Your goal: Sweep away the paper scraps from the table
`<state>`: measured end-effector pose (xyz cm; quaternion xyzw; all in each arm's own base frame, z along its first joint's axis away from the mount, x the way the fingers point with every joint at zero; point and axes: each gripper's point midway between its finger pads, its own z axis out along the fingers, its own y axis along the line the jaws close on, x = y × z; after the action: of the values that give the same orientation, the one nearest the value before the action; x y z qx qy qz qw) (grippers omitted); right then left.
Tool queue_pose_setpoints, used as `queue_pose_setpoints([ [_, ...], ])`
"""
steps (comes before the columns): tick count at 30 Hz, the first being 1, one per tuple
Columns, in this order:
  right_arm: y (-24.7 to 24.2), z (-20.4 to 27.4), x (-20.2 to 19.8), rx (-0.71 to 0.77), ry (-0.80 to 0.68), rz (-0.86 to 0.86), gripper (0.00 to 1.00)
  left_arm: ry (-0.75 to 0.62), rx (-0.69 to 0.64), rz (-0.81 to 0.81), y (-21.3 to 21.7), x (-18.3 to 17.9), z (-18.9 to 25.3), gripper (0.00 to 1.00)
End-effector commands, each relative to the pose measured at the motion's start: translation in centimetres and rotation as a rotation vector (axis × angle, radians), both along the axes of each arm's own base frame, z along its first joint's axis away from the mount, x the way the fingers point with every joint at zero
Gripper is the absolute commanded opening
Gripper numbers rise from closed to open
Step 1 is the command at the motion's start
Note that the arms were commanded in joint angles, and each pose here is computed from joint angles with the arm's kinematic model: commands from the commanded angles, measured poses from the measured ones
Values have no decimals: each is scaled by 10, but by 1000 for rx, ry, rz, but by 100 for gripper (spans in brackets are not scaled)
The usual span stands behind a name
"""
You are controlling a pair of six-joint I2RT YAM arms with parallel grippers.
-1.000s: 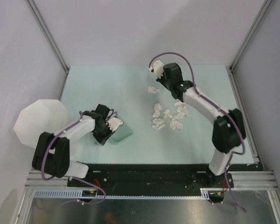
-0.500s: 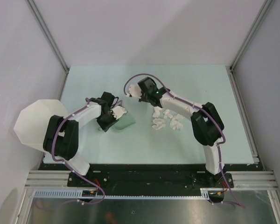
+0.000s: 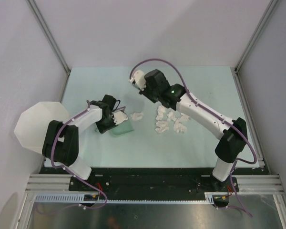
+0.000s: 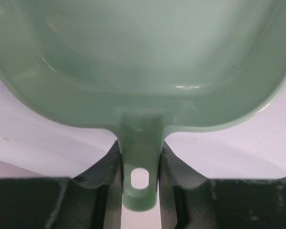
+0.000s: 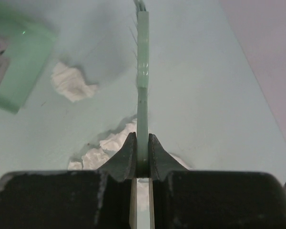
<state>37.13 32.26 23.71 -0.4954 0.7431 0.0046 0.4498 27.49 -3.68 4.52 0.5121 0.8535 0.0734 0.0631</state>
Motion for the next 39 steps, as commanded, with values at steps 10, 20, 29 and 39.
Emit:
queue_pose_setpoints([
  [10, -13, -64, -5, -30, 411, -455, 0, 66, 42, -95, 7, -9, 11, 0],
  [20, 56, -100, -54, -3, 762, -212, 0, 89, 0, -93, -3, -3, 10, 0],
  [29, 134, 0, -89, 472, 874, 159, 0, 108, -37, -67, -11, 1, 6, 0],
  [39, 71, 58, -87, 553, 662, 49, 0, 122, -158, -46, -27, -4, 7, 0],
])
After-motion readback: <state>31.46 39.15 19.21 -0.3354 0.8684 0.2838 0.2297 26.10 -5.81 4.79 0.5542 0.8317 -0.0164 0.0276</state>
